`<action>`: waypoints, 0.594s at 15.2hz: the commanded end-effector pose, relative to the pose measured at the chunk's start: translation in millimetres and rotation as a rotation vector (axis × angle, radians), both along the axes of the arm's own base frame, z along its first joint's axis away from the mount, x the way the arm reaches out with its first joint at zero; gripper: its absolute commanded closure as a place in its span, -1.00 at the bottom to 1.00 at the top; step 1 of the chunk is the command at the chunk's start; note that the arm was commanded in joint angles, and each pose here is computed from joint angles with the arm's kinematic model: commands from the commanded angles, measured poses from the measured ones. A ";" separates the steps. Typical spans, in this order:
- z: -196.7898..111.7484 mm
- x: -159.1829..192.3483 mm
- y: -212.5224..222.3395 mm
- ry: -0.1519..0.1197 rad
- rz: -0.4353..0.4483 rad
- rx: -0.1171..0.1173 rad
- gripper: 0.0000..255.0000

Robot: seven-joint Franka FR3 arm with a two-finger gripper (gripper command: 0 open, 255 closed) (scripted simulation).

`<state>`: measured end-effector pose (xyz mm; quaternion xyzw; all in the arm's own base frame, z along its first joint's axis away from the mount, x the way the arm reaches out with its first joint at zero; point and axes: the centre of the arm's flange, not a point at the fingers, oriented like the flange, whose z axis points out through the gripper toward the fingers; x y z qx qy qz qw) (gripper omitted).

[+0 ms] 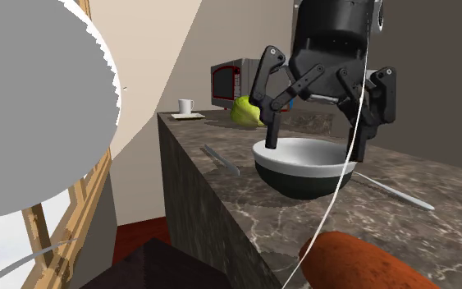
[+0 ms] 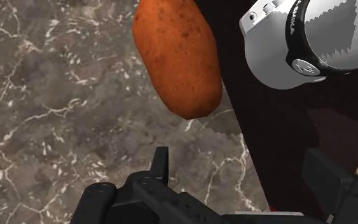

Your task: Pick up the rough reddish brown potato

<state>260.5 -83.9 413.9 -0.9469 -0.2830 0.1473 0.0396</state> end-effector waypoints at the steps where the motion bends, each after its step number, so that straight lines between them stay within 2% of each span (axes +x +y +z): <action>1: -24.4 -8.4 -12.2 0.044 0.076 0.018 -1.00; 4: -54.9 -18.6 -31.6 0.107 0.181 0.043 -1.00; 5: -60.7 -20.6 -35.4 0.120 0.201 0.048 -1.00; 9: -81.8 -20.6 -35.4 0.120 0.201 0.048 -1.00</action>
